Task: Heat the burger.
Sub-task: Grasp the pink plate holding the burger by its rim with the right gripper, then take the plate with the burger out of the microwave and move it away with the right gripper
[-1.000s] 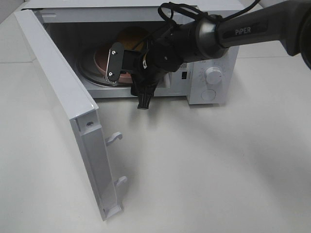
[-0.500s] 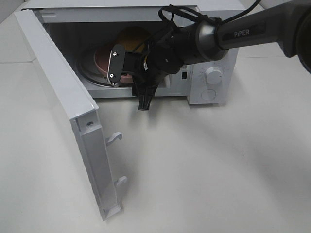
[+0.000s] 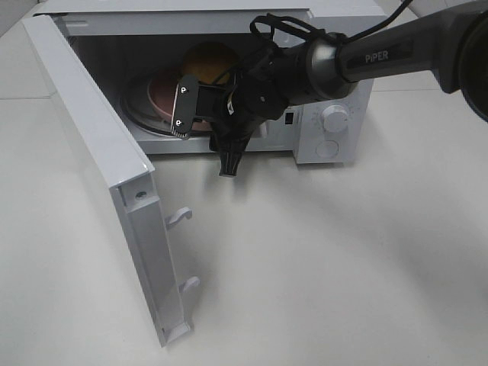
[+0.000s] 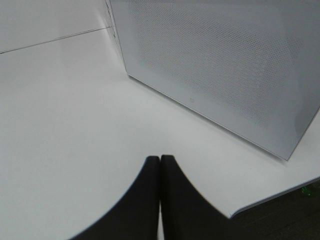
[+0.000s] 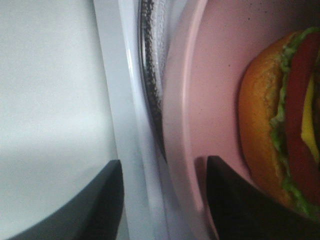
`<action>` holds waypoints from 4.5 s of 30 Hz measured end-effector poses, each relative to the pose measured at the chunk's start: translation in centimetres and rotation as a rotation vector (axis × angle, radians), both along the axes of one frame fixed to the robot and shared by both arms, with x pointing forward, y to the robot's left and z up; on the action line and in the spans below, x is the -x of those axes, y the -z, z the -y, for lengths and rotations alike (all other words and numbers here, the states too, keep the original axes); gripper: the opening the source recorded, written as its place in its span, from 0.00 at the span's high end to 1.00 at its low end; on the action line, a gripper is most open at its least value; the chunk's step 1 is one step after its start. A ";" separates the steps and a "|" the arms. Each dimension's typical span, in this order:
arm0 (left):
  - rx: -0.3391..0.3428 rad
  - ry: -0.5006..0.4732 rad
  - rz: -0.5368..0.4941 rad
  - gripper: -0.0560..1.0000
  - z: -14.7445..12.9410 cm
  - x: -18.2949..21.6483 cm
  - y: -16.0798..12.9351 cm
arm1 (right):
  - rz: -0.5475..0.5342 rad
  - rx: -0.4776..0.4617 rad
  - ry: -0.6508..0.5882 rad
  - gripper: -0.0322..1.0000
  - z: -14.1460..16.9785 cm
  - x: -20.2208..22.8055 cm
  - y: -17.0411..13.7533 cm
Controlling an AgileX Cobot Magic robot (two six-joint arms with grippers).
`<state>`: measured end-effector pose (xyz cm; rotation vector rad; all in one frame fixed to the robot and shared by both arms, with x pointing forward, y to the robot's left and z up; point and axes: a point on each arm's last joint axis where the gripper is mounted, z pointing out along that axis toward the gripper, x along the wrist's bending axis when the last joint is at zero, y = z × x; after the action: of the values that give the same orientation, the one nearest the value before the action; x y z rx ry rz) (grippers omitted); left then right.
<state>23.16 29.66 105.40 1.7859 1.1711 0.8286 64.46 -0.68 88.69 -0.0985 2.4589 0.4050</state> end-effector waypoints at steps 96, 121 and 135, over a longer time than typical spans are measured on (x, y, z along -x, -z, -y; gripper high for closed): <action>0.000 0.000 0.000 0.95 0.0 0.0 0.0 | -0.041 0.420 -0.526 0.89 10.6 15.9 -6.5; 0.000 0.000 0.000 0.95 0.0 0.0 0.0 | -0.138 0.430 -0.325 0.89 15.6 21.0 -6.0; 0.000 0.000 0.000 0.95 0.0 0.0 0.0 | -0.206 0.458 0.056 0.89 19.5 23.3 -5.2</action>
<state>23.16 29.66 105.40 1.7859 1.1711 0.8286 41.14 -20.20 93.88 -0.1863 2.7088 -0.1882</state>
